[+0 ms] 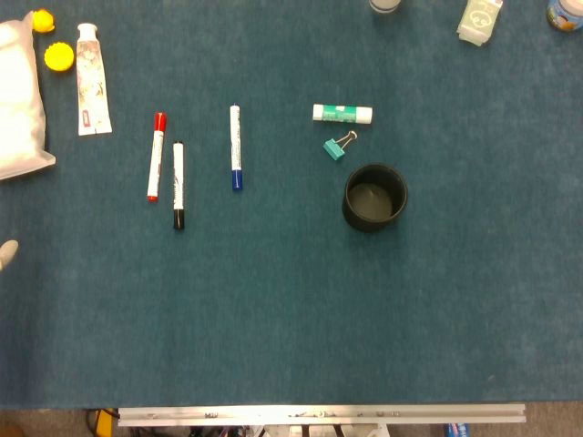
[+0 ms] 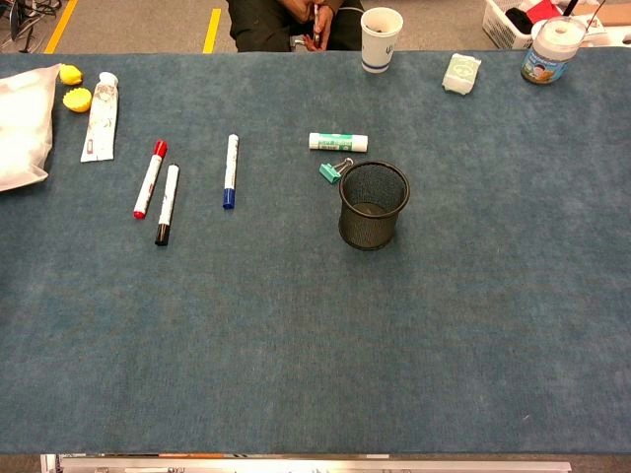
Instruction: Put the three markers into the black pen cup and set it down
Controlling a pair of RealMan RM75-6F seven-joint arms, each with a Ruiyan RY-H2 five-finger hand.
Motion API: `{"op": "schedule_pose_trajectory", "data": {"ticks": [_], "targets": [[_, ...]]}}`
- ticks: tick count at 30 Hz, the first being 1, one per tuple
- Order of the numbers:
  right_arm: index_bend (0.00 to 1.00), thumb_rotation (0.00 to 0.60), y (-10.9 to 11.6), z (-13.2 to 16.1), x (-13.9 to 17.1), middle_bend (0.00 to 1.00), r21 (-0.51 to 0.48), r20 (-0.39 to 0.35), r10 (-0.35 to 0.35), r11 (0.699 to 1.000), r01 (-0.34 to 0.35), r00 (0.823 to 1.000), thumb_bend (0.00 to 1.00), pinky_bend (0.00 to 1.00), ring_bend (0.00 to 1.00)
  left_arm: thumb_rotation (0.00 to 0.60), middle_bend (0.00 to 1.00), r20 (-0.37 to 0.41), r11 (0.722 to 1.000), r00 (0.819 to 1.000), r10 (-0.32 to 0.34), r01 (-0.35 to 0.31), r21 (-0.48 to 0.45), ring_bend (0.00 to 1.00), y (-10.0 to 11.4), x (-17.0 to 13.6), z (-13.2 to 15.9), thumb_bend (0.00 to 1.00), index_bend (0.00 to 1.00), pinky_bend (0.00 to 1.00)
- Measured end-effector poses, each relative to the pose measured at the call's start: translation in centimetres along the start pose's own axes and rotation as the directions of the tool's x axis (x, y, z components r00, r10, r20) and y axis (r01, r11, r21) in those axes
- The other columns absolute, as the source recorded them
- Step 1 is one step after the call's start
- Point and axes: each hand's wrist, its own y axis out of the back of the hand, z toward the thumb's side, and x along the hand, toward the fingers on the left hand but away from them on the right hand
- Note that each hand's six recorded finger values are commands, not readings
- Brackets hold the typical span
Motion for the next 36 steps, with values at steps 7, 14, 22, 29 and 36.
{"op": "schedule_pose_trajectory", "data": {"ticks": [7, 14, 22, 29, 36], "targets": [[0.21, 0.600, -1.2, 1.2, -0.1, 0.21, -0.093, -0.039, 0.072, 0.993, -0.075, 0.997, 0.23, 0.10, 0.06, 0.600, 0.07, 0.006, 1.000, 1.000, -0.021, 0.021, -0.005, 0.00, -0.4, 0.1, 0.1, 0.13, 0.15, 0.09], [0.19, 0.600, -3.5, 2.5, -0.9, 0.21, -0.223, -0.097, 0.157, 0.959, -0.176, 0.983, 0.00, 0.10, 0.06, 0.600, 0.07, 0.023, 0.999, 0.999, -0.027, 0.028, -0.017, 0.00, -0.3, 0.2, 0.6, 0.13, 0.15, 0.09], [0.16, 0.600, -10.2, 4.4, -3.2, 0.16, -0.288, -0.136, 0.279, 0.907, -0.308, 0.951, 0.00, 0.10, 0.06, 0.600, 0.07, 0.037, 0.999, 0.999, -0.035, 0.036, -0.020, 0.00, 0.1, -0.1, 0.9, 0.13, 0.15, 0.09], [0.16, 0.600, -14.3, 6.8, -5.1, 0.16, -0.386, -0.182, 0.354, 0.833, -0.398, 0.917, 0.00, 0.10, 0.06, 0.600, 0.07, 0.028, 0.999, 0.999, -0.027, 0.028, -0.024, 0.00, 0.8, -0.6, 0.5, 0.13, 0.15, 0.09], [0.16, 0.600, -16.8, 7.7, -6.2, 0.18, -0.441, -0.212, 0.356, 0.796, -0.414, 0.910, 0.00, 0.13, 0.07, 0.600, 0.07, 0.022, 1.000, 1.000, -0.019, 0.019, -0.013, 0.00, 1.2, -0.9, 0.1, 0.13, 0.15, 0.09]]}}
